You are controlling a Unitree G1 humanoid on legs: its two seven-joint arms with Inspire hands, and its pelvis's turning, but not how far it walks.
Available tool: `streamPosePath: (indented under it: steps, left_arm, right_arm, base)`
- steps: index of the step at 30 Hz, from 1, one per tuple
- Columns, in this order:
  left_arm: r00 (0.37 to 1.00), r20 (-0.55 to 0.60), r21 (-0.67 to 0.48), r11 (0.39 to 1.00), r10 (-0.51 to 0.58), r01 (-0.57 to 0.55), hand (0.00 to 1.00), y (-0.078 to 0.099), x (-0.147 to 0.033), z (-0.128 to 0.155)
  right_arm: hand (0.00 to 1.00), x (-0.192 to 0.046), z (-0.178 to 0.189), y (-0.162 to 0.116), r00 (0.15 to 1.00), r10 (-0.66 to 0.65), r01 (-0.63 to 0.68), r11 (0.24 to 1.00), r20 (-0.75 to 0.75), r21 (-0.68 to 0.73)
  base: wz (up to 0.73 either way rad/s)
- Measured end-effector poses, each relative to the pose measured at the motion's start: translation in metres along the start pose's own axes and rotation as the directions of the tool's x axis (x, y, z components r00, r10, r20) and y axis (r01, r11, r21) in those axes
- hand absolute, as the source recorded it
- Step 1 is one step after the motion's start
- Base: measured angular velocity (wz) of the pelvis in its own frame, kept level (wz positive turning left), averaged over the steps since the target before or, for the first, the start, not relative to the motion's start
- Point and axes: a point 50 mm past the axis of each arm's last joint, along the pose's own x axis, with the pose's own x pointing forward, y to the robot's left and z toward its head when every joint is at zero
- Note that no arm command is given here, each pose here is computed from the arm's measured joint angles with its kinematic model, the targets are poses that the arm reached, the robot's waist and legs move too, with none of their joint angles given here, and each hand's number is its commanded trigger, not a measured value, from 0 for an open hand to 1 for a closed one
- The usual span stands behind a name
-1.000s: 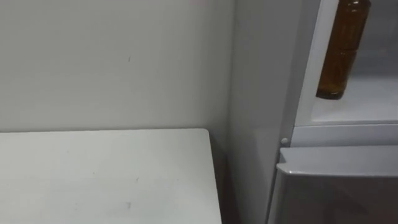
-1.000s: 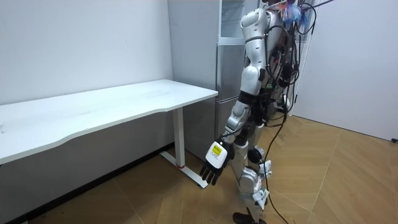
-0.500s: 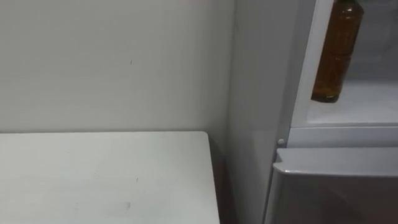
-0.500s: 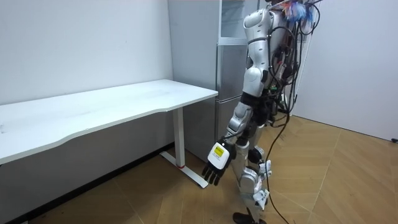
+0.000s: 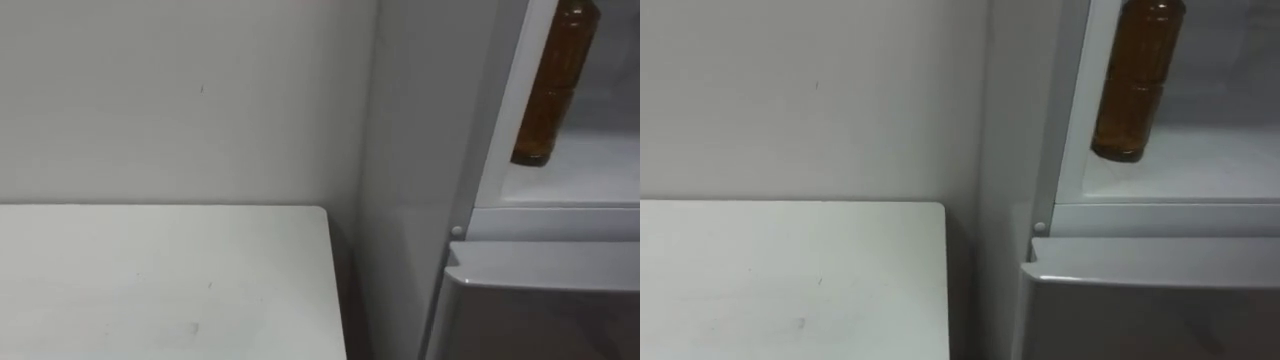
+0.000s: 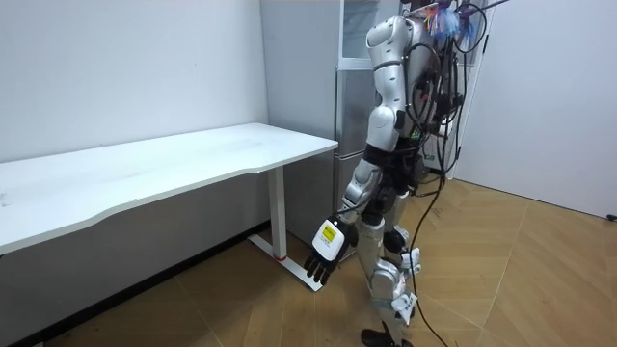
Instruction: Put the bottle in the upper fridge
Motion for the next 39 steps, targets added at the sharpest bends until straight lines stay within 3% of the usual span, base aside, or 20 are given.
streamPosePath:
  steps: [6,18,29,39]
  left_arm:
    - [0.999,0.026,0.007,0.999,0.034,-0.034,0.00,0.011,0.000,0.002]
    - [0.999,0.014,0.007,0.999,0.042,-0.042,0.00,0.015,0.000,-0.001]
    - [0.999,0.000,0.042,0.998,0.044,-0.044,0.00,0.015,0.002,0.001]
    - [0.996,-0.089,0.012,1.000,0.018,-0.017,0.00,0.008,-0.002,-0.018]
  right_arm:
    - [0.00,0.011,0.040,-0.001,0.991,-0.088,0.073,0.987,0.103,0.143]
    - [0.00,0.006,0.130,-0.001,0.943,-0.158,0.007,0.888,0.292,0.460]
    - [0.00,-0.012,0.151,0.012,0.929,-0.127,-0.062,0.873,0.347,0.484]
    - [0.00,-0.018,0.155,0.015,0.930,-0.097,-0.079,0.888,0.354,0.453]
  base:
    - [0.00]
    - [0.00]
    - [-0.02]
    - [0.04]
